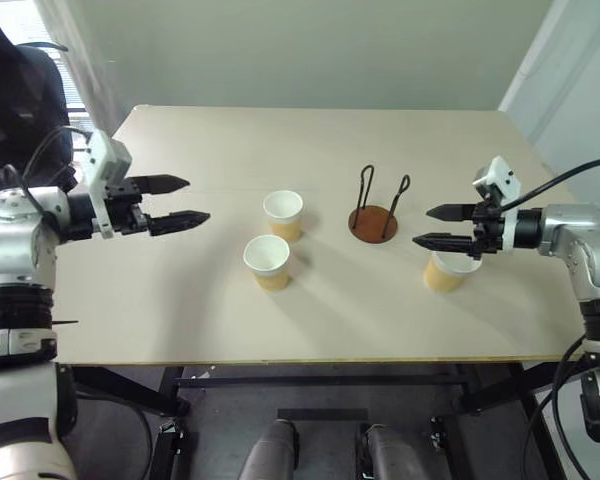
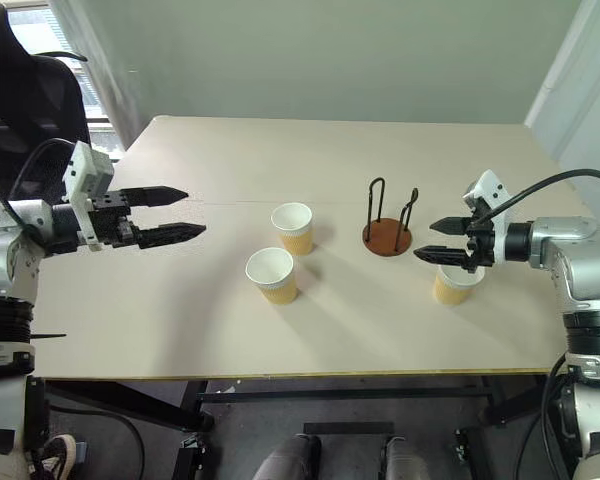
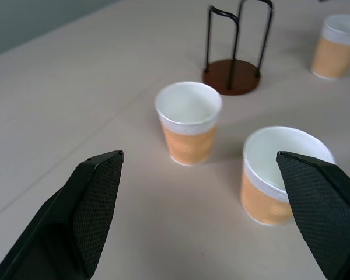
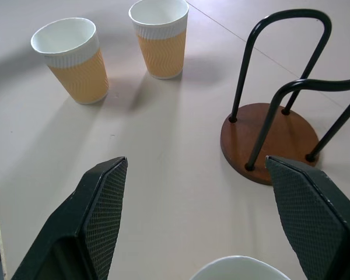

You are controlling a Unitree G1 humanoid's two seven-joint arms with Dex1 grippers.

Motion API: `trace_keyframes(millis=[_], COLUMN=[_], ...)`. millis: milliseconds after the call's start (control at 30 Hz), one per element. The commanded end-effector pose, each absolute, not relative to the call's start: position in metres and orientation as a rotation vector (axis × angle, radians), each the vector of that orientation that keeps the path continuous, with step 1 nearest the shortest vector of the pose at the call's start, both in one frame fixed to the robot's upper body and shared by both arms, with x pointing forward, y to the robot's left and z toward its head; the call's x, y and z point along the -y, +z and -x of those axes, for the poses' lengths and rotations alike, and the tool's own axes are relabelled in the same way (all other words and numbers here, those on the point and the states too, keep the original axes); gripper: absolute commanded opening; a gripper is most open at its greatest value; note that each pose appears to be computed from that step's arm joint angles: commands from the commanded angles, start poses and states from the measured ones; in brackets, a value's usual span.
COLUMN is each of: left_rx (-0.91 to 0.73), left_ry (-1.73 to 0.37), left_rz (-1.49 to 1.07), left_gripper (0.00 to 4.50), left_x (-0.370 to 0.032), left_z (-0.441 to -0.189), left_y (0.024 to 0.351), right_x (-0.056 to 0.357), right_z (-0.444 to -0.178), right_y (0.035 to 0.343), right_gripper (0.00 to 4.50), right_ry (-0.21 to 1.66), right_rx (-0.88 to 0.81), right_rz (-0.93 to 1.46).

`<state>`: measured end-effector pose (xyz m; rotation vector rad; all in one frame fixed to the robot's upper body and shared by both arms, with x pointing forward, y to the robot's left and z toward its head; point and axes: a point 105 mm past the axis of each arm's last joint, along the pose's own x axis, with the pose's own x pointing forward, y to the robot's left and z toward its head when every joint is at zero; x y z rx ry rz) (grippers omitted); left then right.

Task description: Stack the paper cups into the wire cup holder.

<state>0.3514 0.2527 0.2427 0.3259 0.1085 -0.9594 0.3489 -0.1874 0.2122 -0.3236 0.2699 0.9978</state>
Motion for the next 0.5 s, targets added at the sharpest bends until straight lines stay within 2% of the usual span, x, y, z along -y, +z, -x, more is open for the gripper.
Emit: trace_keyframes(millis=[33, 233, 500], left_rx=[-0.082, -0.005, 0.035], left_ry=[-1.003, -1.052, -1.034], left_rz=[-0.393, -0.413, -0.501], left_gripper=[4.5, 4.5, 4.5], left_x=[-0.246, -0.22, -0.213], left_z=[-0.352, -0.367, -0.383], left_y=[0.263, 0.28, 0.28], right_x=[0.186, 0.188, 0.184], right_z=[-0.345, -0.345, -0.345], right_y=[0.223, 0.217, 0.223], right_gripper=[3.81, 3.81, 3.81], right_ry=[1.003, 0.972, 0.958], right_rx=[-0.211, -0.199, -0.191], right_rz=[0.372, 0.396, 0.421])
